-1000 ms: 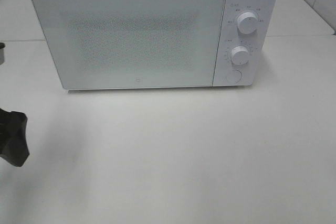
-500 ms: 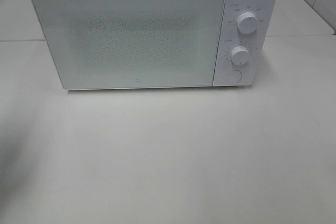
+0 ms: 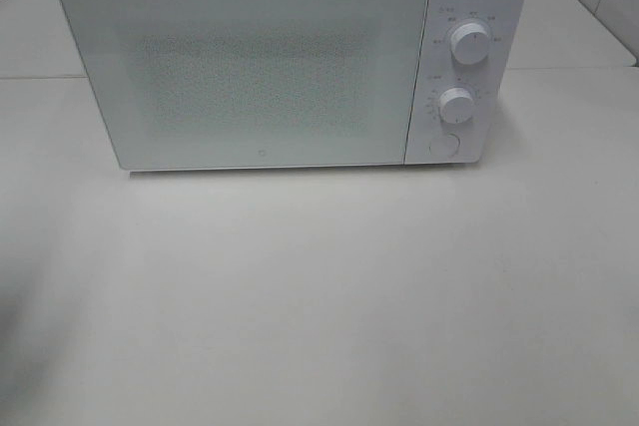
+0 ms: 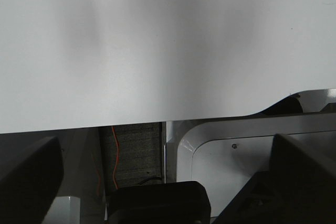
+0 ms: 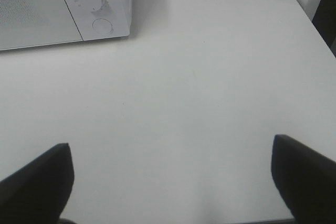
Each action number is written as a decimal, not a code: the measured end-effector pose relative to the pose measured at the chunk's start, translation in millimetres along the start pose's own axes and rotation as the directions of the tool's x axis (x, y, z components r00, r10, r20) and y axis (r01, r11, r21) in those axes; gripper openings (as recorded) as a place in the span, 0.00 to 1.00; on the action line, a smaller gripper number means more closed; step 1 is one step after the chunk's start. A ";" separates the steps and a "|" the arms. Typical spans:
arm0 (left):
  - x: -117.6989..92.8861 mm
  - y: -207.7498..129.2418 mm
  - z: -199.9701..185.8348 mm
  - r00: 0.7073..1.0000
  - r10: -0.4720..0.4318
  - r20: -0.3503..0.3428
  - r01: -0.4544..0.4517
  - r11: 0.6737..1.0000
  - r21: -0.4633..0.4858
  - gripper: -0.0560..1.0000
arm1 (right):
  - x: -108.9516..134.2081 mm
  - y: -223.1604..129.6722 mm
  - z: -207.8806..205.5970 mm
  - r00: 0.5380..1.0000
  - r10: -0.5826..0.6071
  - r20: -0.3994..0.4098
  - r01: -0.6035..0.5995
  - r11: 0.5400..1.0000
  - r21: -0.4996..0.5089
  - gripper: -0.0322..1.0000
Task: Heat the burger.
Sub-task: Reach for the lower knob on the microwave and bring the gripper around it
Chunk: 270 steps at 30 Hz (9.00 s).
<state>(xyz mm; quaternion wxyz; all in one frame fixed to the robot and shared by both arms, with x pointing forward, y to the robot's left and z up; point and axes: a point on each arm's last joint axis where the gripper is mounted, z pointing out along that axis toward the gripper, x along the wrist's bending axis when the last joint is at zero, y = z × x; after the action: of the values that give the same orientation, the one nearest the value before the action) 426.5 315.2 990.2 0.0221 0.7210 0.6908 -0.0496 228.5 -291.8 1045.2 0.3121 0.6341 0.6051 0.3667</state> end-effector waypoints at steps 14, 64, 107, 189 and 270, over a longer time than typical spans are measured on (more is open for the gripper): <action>-13.8 -66.3 -49.3 0.995 0.020 -0.101 -0.061 0.905 -0.422 0.99 | 0.0 0.0 0.0 1.000 0.000 0.000 0.000 1.000 0.000 0.98; -34.1 -193.8 -53.8 0.991 -0.104 -0.079 -0.031 0.400 -0.916 0.99 | 0.0 0.0 0.0 1.000 0.000 0.000 0.000 1.000 0.000 0.98; -33.9 -193.7 -54.3 0.994 -0.071 -0.078 -0.044 0.396 -0.917 0.99 | -13.7 102.3 153.6 0.998 -0.001 0.068 0.032 0.890 -0.455 0.97; -33.9 -193.7 -54.3 0.994 -0.071 -0.078 -0.044 0.396 -0.917 0.99 | 89.7 20.6 360.1 0.985 -0.152 -0.077 0.118 0.936 -0.333 0.96; -33.9 -193.7 -54.3 0.994 -0.071 -0.078 -0.044 0.396 -0.917 0.99 | 91.4 26.1 372.2 0.992 -0.125 -0.012 0.114 0.937 -0.330 0.47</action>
<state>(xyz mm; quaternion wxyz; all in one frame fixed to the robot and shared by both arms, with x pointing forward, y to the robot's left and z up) 233.9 295.6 1054.7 0.3780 0.5862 0.6103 0.3756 556.1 -184.8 875.5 0.4250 0.5289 0.5781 0.4531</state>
